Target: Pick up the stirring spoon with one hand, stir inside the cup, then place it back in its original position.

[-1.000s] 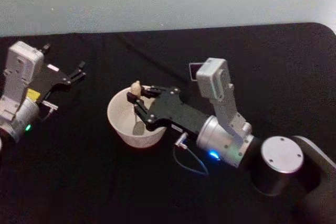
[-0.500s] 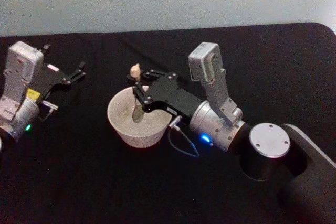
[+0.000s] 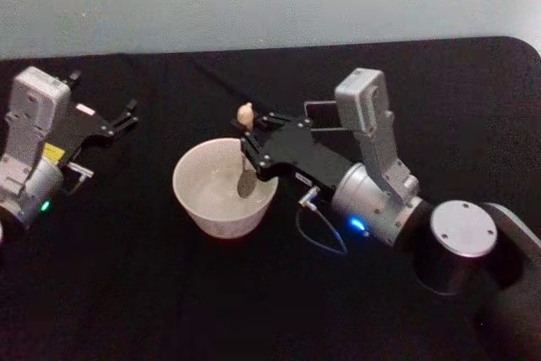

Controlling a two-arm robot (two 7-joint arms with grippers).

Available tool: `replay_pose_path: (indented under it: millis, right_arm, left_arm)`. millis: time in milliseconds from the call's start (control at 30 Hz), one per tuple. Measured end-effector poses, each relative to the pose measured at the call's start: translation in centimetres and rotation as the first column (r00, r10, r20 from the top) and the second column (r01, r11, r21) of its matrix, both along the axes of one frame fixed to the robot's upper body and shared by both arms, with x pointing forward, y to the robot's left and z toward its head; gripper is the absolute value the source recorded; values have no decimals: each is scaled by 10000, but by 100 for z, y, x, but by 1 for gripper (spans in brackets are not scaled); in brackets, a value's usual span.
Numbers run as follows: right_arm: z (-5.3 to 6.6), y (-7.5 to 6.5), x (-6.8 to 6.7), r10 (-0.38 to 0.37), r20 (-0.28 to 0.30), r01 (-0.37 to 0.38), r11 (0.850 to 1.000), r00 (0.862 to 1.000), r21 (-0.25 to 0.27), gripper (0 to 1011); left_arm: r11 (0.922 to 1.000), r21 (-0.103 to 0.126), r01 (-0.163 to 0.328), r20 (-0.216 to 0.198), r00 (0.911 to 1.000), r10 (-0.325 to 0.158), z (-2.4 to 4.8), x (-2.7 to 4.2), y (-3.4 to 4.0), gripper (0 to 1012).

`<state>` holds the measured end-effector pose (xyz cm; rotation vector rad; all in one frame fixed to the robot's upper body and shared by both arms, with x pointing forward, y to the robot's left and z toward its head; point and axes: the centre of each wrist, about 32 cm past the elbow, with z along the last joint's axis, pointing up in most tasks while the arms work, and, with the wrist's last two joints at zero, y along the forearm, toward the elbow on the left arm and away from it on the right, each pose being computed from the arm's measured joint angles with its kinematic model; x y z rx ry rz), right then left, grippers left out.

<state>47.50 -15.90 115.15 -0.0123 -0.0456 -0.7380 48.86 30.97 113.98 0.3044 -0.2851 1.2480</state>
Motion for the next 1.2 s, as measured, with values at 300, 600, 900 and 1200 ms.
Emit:
replay_pose_path:
  millis: [300, 600, 900, 1200]
  right_arm:
    - [5, -106, -154, 329, -172, -328, 9995, 9993, 24, 197]
    - [26, -69, -273, 834, -200, -832, 9965, 9963, 125, 195]
    - [42, 84, -262, 1030, -167, -1026, 9945, 9945, 202, 195]
    - [43, 241, -142, 689, -28, -688, 9975, 9976, 165, 195]
  left_arm:
    - [10000, 0, -1, -1, 10000, 1, 0, 0, 0, 1001]
    - [10000, 0, 0, -1, 10000, 0, 0, 0, 0, 1001]
    - [10000, 0, 0, -1, 10000, 0, 0, 0, 0, 1001]
    - [10000, -1, 0, 0, 10000, 0, 0, 0, 0, 1001]
